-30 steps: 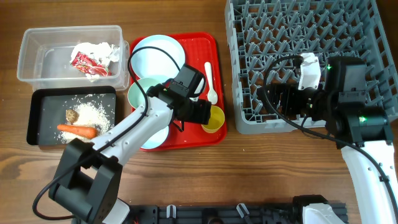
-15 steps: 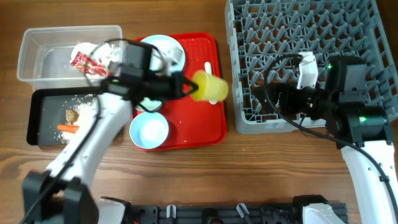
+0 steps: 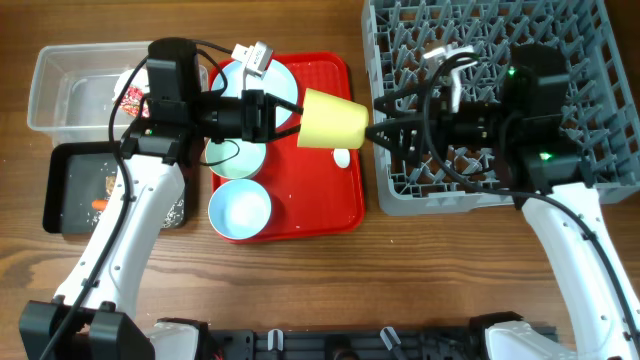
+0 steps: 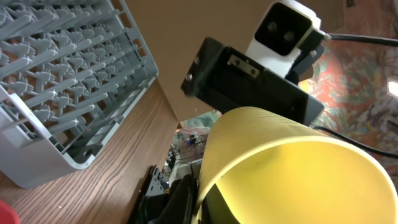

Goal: Sort waste into correct bins and load items into the dishwasher rack
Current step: 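Pass the yellow cup from the left gripper to the right gripper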

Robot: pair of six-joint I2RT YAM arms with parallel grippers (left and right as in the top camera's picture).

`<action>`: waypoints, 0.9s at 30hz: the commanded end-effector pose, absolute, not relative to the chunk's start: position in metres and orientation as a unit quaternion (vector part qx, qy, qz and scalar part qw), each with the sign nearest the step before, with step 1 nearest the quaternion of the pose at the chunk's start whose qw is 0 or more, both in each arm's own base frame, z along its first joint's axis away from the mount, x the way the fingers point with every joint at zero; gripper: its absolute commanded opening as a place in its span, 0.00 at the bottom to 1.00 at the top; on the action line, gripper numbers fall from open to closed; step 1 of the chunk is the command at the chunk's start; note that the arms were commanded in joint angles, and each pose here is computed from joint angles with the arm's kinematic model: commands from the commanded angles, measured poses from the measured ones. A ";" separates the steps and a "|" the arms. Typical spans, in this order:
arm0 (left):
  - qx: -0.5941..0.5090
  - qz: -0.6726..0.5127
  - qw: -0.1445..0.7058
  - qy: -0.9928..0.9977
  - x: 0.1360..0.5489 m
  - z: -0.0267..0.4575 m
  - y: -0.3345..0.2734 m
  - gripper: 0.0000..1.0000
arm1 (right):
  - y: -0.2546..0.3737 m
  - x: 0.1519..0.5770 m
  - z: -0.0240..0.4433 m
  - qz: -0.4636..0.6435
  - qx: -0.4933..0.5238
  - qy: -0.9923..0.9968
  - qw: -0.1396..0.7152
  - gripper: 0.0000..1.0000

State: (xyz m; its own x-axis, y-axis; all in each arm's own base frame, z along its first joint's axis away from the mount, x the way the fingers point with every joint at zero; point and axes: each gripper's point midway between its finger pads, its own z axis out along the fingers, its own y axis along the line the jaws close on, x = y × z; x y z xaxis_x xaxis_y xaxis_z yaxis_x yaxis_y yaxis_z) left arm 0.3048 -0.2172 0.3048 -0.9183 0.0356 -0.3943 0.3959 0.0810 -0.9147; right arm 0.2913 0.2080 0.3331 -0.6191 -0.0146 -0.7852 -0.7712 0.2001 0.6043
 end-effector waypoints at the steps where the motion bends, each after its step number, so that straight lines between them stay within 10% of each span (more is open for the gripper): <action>1: 0.161 -0.668 0.132 0.715 0.299 0.312 -0.218 0.04 | 0.232 0.272 0.344 0.588 -0.330 0.666 0.321 0.84; 11: 0.161 -0.668 0.132 0.715 0.299 0.312 -0.218 0.05 | 0.252 0.268 0.343 0.585 -0.341 0.663 0.318 0.53; 14: 0.161 -0.668 0.132 0.715 0.299 0.312 -0.218 0.20 | 0.253 0.270 0.348 0.584 -0.342 0.659 0.328 0.47; 27: 0.108 -0.601 0.193 0.768 0.330 0.286 -0.212 0.50 | 0.098 0.335 0.244 0.391 -0.031 0.871 0.297 0.47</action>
State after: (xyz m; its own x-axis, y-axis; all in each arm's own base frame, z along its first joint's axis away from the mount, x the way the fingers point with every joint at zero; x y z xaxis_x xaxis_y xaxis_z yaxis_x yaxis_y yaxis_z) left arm 0.3130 -0.2165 0.2984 -0.9227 -0.0001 -0.3856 0.3822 0.1324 -0.9145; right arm 0.3223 0.1288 0.2723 -0.8260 0.1536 -0.5423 -0.4041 0.5092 0.7599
